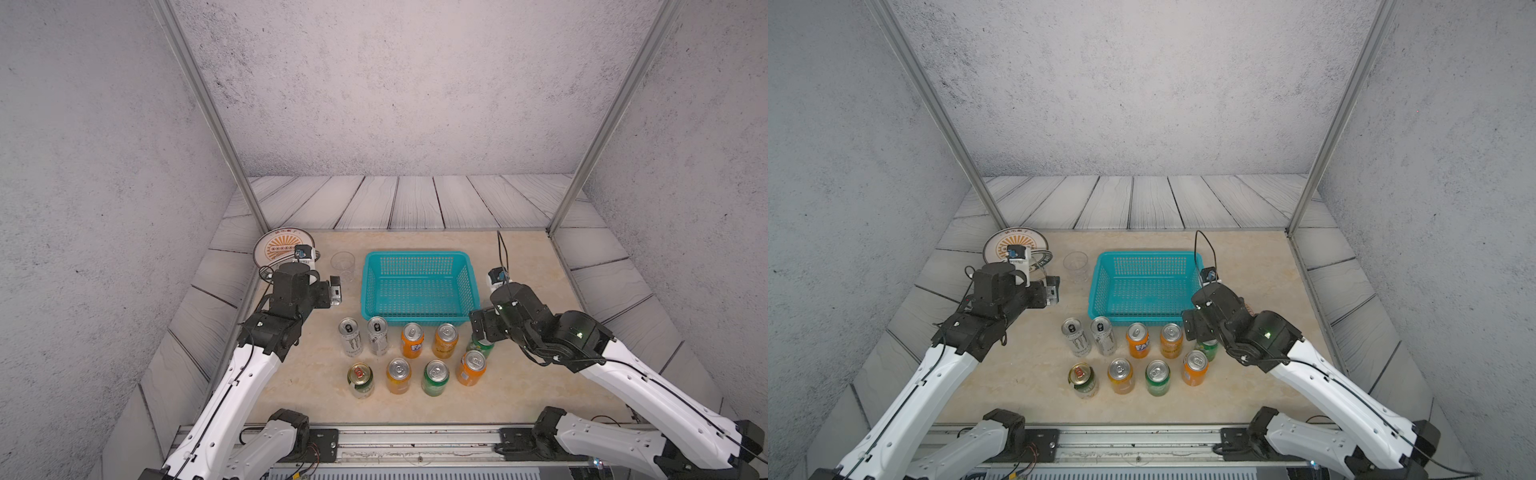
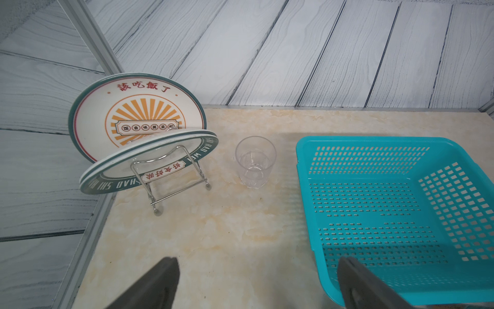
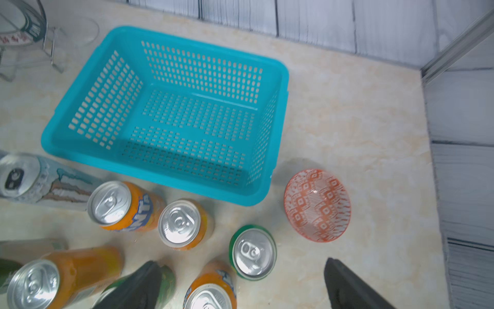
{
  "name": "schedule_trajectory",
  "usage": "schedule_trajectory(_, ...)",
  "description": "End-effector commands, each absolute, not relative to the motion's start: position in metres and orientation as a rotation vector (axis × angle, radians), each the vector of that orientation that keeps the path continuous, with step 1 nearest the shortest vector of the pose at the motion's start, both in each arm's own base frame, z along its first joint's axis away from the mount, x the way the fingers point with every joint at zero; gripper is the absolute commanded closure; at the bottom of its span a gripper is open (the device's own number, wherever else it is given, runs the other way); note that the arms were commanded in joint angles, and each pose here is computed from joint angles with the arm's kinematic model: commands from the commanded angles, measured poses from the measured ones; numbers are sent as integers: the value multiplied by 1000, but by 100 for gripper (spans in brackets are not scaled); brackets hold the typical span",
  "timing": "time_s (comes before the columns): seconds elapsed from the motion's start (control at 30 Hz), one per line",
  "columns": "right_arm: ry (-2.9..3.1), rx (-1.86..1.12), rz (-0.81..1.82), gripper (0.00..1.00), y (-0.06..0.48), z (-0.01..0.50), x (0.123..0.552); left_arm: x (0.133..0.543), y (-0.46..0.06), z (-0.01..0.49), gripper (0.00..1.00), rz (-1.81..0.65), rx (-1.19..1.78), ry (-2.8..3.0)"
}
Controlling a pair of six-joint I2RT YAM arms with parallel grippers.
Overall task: Take out the drinks from the basket
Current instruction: Reset both arms
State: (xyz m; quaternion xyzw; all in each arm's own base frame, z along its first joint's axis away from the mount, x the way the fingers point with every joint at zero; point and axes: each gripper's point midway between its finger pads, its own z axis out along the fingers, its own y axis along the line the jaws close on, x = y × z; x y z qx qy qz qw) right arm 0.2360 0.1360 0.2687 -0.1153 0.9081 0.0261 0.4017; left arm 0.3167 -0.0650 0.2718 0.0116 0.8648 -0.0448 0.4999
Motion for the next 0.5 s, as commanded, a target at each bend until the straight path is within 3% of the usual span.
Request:
schedule_trajectory(0.0, 2201, -275, -19, 0, 115, 299, 256, 317, -59, 274, 1, -90, 15, 2078)
schedule_trajectory(0.17, 2138, -156, -35, 0, 84, 322, 280, 317, -59, 274, 1, -91, 12, 2076)
schedule_trajectory(0.47, 2057, 12, -166, 0, 42, 311, 312, 317, -58, 275, 1, -91, 9, 2073)
